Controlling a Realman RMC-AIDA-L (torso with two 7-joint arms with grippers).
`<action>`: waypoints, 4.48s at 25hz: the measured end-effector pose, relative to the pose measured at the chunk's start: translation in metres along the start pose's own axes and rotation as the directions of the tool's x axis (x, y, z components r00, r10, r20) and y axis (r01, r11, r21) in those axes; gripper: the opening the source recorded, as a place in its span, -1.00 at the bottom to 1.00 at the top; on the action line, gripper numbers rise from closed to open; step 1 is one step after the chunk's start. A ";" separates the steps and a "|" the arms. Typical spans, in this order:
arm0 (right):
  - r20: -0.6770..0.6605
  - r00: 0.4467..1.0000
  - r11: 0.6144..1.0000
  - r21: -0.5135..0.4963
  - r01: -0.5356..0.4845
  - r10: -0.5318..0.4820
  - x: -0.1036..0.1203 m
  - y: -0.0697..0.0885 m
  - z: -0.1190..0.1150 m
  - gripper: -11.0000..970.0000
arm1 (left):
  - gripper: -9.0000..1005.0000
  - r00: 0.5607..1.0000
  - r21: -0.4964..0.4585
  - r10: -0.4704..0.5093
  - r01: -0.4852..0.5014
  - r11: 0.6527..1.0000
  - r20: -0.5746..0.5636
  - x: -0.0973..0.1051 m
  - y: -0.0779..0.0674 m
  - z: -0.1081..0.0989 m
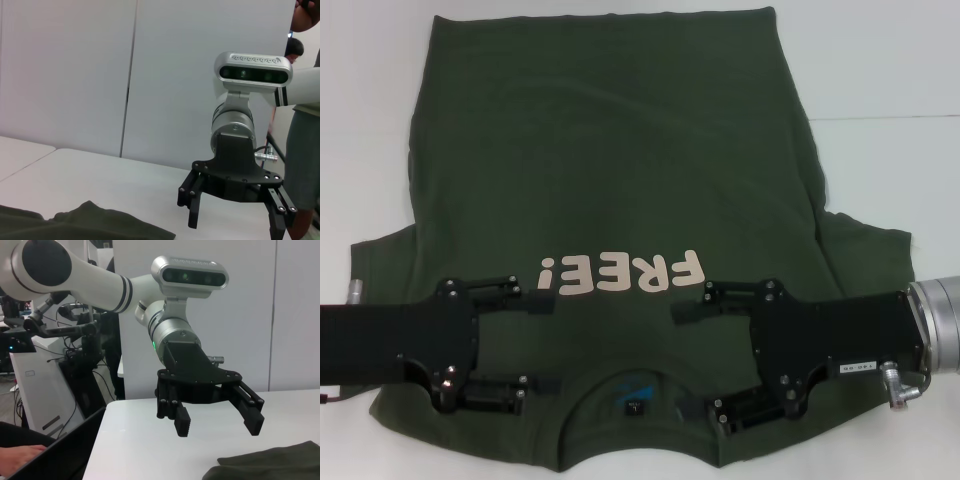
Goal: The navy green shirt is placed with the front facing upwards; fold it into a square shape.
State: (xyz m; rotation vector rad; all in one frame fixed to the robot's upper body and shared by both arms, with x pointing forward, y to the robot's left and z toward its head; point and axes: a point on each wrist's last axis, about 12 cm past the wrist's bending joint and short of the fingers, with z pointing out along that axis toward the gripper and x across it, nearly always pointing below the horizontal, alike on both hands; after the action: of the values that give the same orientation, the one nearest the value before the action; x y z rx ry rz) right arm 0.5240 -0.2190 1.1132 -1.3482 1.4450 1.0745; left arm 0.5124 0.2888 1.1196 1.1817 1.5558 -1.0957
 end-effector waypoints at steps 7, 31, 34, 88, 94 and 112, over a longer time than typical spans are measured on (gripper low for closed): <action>0.004 1.000 1.000 -0.009 0.007 -0.007 0.003 0.002 0.001 0.91 | 0.66 1.000 0.001 0.003 -0.003 1.000 0.002 0.000 0.000 0.000; 0.059 0.936 0.848 0.407 -0.339 0.347 -0.039 -0.051 -0.068 0.91 | 0.65 1.000 0.011 0.009 -0.009 1.000 0.022 0.001 0.002 0.008; 0.033 0.909 0.769 0.521 -0.371 0.416 -0.043 -0.053 -0.092 0.91 | 0.65 1.000 0.009 0.007 -0.007 1.000 0.026 0.001 0.002 0.011; -0.073 0.303 0.244 0.779 -0.578 0.950 0.019 -0.057 -0.130 0.85 | 0.65 0.999 0.001 0.005 -0.005 1.000 0.048 0.005 0.002 0.019; -0.084 0.301 0.252 0.775 -0.580 0.950 0.020 -0.061 -0.123 0.84 | 0.65 0.999 -0.007 0.002 -0.001 1.000 0.050 0.009 0.002 0.021; -0.115 0.269 0.254 0.781 -0.571 0.956 0.025 -0.065 -0.106 0.51 | 0.65 0.999 -0.020 0.007 -0.006 1.000 0.048 0.013 0.001 0.020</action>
State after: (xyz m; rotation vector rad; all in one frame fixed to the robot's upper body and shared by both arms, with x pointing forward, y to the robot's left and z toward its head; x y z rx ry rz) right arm 0.5843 -0.3307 1.1145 -0.2606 2.9041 0.5737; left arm 0.5135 0.2726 1.1025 1.1382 1.5214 -1.0946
